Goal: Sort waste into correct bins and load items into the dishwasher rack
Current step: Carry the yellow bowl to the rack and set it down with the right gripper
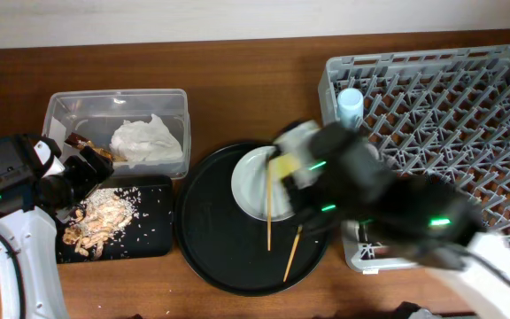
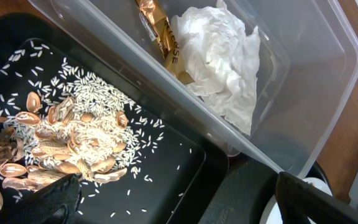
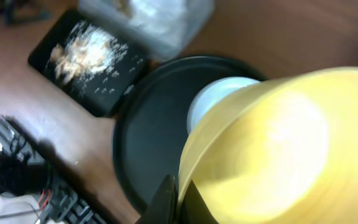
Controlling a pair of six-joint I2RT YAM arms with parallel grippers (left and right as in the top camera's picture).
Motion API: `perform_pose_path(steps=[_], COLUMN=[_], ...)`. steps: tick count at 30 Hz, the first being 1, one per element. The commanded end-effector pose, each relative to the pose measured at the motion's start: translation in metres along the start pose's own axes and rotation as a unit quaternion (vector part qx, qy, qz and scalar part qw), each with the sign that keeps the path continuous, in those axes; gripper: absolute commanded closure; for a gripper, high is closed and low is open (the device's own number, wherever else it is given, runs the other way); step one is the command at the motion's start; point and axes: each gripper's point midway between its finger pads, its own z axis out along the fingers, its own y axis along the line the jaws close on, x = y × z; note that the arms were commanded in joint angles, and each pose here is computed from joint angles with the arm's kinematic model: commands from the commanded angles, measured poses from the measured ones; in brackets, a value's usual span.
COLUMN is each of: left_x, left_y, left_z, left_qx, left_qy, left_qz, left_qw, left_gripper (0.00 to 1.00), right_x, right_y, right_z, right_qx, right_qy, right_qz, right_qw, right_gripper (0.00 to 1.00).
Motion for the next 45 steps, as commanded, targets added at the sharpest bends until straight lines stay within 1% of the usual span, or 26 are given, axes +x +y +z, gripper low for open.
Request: perform_pose_path(steps=[1, 5, 9, 12, 14, 18, 21, 23, 26, 27, 28, 29, 33, 34, 43, 45], left_x=[-0.002, -0.002, -0.002, -0.002, -0.002, -0.002, -0.002, -0.002, -0.002, -0.002, -0.002, -0.002, -0.002, -0.002, -0.002, -0.002], left_y=[0.0, 0.0, 0.0, 0.0, 0.0, 0.0, 0.0, 0.0, 0.0, 0.0, 0.0, 0.0, 0.0, 0.0, 0.0, 0.0], left_z=[-0.004, -0.004, -0.004, -0.004, -0.004, -0.004, -0.004, -0.004, -0.004, -0.004, -0.004, -0.004, -0.004, -0.004, -0.004, -0.004], left_qx=[0.001, 0.001, 0.001, 0.001, 0.001, 0.001, 0.001, 0.001, 0.001, 0.001, 0.001, 0.001, 0.001, 0.001, 0.001, 0.001], left_qy=[-0.007, -0.007, -0.007, -0.007, -0.007, -0.007, -0.007, -0.007, -0.007, -0.007, -0.007, -0.007, -0.007, -0.007, -0.007, -0.007], left_qz=[-0.006, -0.006, -0.006, -0.006, -0.006, -0.006, -0.006, -0.006, -0.006, -0.006, -0.006, -0.006, -0.006, -0.006, -0.006, -0.006], left_qw=[1.0, 1.0, 1.0, 1.0, 1.0, 1.0, 1.0, 1.0, 1.0, 1.0, 1.0, 1.0, 1.0, 1.0, 1.0, 1.0], left_gripper=[0.01, 0.01, 0.01, 0.01, 0.01, 0.01, 0.01, 0.01, 0.01, 0.01, 0.01, 0.01, 0.01, 0.01, 0.01, 0.01], right_x=[-0.002, -0.012, -0.024, -0.026, -0.028, -0.035, -0.021, -0.012, -0.001, 0.001, 0.004, 0.008, 0.029, 0.035, 0.067, 0.072], right_y=[-0.023, -0.075, -0.13, -0.192, -0.218, -0.273, -0.316, -0.33, -0.342, -0.344, -0.347, -0.352, -0.373, -0.378, -0.41, -0.415], right_z=[-0.03, -0.044, -0.042, -0.02, -0.006, 0.015, 0.053, 0.072, 0.085, 0.085, 0.086, 0.085, 0.074, 0.071, 0.037, 0.032], right_qx=[-0.083, -0.122, -0.169, -0.219, -0.255, -0.339, -0.345, -0.35, -0.352, -0.35, -0.346, -0.336, -0.31, -0.302, -0.273, -0.269], right_qy=[-0.021, -0.065, -0.11, -0.142, -0.169, -0.258, -0.245, -0.237, -0.233, -0.233, -0.229, -0.224, -0.215, -0.214, -0.236, -0.239], right_qz=[0.019, 0.05, 0.093, 0.141, 0.154, 0.174, 0.223, 0.244, 0.263, 0.268, 0.276, 0.289, 0.349, 0.361, 0.429, 0.443], right_qw=[0.996, 0.989, 0.975, 0.955, 0.939, 0.888, 0.878, 0.873, 0.868, 0.867, 0.867, 0.868, 0.858, 0.856, 0.828, 0.821], right_gripper=[0.96, 0.96, 0.96, 0.96, 0.96, 0.96, 0.96, 0.96, 0.96, 0.93, 0.87, 0.84, 0.8, 0.75, 0.74, 0.7])
